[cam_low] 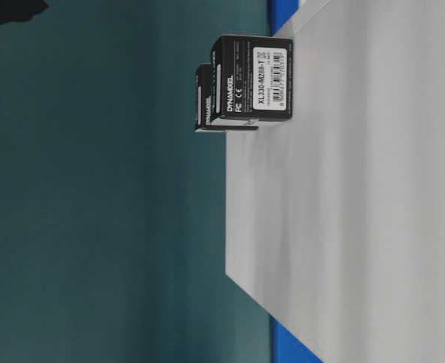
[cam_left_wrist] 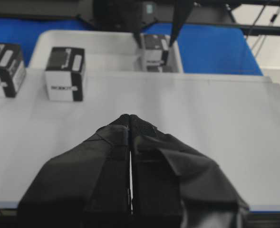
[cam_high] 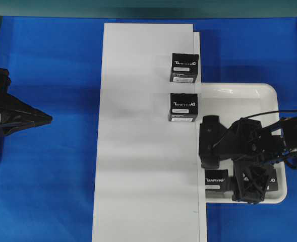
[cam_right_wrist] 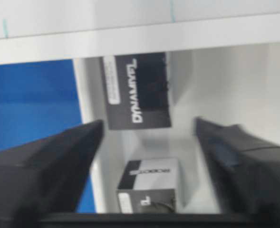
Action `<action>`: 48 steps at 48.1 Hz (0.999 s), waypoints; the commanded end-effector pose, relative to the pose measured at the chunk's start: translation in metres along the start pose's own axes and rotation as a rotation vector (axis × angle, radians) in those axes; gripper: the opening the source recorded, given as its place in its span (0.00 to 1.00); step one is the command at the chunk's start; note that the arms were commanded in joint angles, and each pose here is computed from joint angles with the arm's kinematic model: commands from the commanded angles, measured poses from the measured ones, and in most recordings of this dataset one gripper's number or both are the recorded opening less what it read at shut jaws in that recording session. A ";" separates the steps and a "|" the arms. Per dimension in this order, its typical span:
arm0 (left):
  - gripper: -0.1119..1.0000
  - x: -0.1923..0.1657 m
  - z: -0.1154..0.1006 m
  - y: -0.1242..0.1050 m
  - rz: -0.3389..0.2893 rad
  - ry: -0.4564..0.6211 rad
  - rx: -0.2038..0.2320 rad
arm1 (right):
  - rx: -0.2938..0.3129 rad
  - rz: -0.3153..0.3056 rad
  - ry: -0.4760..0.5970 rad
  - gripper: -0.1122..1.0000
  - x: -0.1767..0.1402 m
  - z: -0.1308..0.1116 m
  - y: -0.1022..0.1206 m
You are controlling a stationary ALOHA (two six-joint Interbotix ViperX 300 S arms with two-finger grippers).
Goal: Place the box from the white plastic tray onto the white base.
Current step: 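Lower the open right gripper around the black DYNAMIXEL box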
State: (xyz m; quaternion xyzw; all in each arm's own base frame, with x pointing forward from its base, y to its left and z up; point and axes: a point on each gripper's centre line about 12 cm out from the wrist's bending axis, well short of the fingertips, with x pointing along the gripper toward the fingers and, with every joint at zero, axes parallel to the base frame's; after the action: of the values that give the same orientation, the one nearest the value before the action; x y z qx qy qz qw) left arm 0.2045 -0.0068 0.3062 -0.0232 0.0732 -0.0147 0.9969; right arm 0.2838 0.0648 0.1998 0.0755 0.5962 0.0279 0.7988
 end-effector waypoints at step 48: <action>0.06 0.002 0.008 -0.001 -0.003 -0.001 0.000 | -0.026 -0.042 0.086 1.00 0.077 -0.008 -0.004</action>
State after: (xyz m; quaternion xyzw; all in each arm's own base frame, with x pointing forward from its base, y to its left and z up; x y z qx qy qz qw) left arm 0.2047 -0.0071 0.3030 -0.0229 0.0854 -0.0149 0.9960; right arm 0.2984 0.0713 0.1295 0.0533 0.6276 0.0230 0.7764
